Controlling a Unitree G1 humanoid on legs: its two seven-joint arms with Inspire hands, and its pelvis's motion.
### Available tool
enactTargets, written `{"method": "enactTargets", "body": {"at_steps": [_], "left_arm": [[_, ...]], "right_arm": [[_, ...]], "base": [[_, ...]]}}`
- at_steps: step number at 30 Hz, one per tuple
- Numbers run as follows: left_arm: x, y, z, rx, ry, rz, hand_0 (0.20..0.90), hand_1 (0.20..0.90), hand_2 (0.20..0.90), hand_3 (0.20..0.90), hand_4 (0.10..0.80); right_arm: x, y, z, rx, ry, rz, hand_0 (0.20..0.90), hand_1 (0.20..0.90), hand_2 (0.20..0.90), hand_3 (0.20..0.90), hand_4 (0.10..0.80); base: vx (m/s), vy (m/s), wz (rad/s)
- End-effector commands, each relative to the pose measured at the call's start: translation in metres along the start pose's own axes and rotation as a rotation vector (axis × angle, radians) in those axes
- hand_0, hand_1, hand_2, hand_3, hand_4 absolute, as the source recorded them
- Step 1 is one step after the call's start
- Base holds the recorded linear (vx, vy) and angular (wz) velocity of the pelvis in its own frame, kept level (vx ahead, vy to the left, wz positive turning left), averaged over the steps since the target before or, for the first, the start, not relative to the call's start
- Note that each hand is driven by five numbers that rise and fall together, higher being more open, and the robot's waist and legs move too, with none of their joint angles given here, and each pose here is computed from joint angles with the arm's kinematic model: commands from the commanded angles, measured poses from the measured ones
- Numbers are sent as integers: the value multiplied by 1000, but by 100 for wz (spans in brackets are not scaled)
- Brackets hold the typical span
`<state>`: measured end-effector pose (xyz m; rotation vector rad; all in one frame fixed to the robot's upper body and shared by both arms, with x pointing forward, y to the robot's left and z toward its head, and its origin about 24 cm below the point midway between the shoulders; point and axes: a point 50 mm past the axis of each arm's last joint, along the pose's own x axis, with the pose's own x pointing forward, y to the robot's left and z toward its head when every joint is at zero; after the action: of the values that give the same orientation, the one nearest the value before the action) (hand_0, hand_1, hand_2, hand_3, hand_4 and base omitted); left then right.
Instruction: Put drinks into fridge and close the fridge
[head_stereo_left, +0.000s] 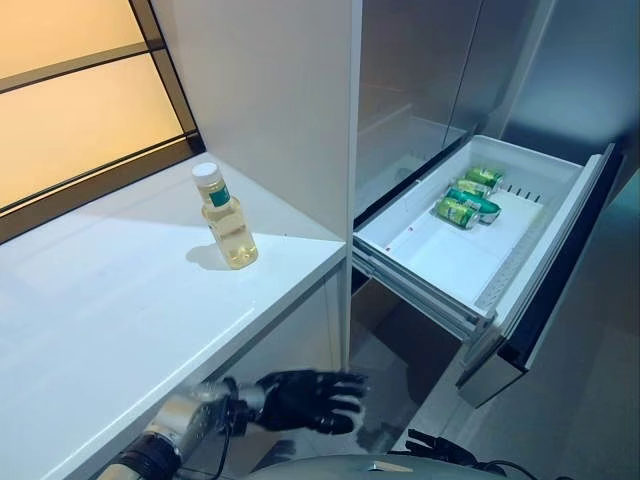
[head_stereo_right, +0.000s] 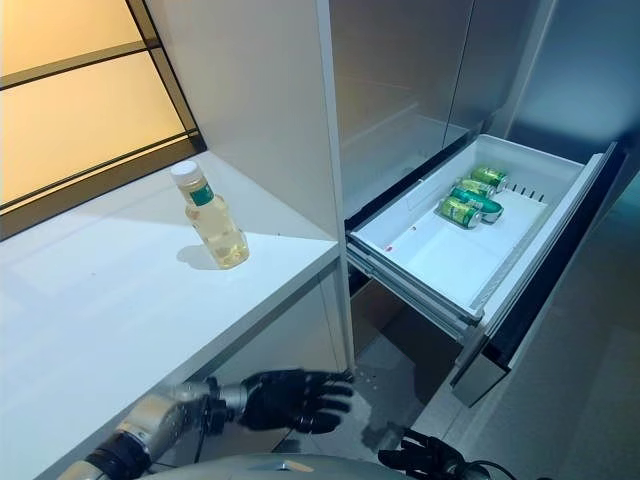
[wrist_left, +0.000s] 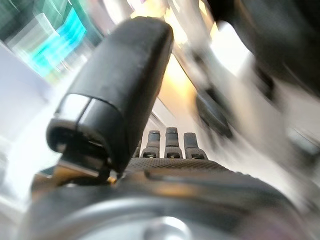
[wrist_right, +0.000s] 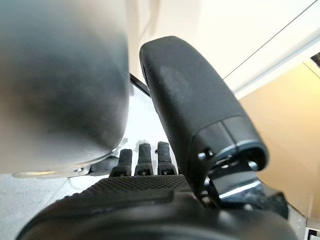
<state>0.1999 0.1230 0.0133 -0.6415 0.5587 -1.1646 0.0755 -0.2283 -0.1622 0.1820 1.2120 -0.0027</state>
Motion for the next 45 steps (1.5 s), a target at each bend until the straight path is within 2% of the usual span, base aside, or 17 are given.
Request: {"method": "enactTargets", "body": {"at_steps": [1, 11, 13, 16, 18, 21, 26, 31, 45], "left_arm": [[5, -46, 106, 191, -426, -374, 900, 900, 900, 900, 800], [-13, -104, 166, 362, -834, -590, 900, 900, 900, 900, 800], [-22, -110, 176, 469, -943, -518, 900, 900, 900, 900, 800], [-54, -121, 195, 799, -1205, -222, 900, 900, 900, 900, 800], [-71, -133, 201, 1008, -1298, -96, 900, 900, 900, 900, 800], [-81, -146, 202, 1230, -1363, 84, 900, 900, 900, 900, 800], [-76, -142, 207, 1331, -1343, 341, 900, 900, 900, 900, 800], [-70, -110, 212, 1233, -1226, 577, 900, 900, 900, 900, 800], [-77, -65, 200, 1011, -1138, 728, 900, 900, 900, 900, 800]], "right_arm": [[5, 13, 11, -1, -65, 36, 900, 900, 900, 900, 800], [8, 28, -5, 17, -40, 39, 900, 900, 900, 900, 800], [8, 30, -6, 18, -39, 39, 900, 900, 900, 900, 800], [8, 32, -9, 29, -37, 37, 900, 900, 900, 900, 800], [8, 33, -12, 38, -33, 38, 900, 900, 900, 900, 800], [8, 35, -14, 44, -32, 38, 900, 900, 900, 900, 800], [10, 39, -8, 50, -40, 46, 900, 900, 900, 900, 800], [11, 40, -5, 42, -39, 53, 900, 900, 900, 900, 800], [9, 28, -2, 34, -30, 37, 900, 900, 900, 900, 800]], "base": [[26, -29, 4], [15, -11, 0], [0, 0, 0], [0, 0, 0], [0, 0, 0], [-6, -10, 6], [-13, -10, 9], [-5, 2, 1], [0, 0, 0]]}}
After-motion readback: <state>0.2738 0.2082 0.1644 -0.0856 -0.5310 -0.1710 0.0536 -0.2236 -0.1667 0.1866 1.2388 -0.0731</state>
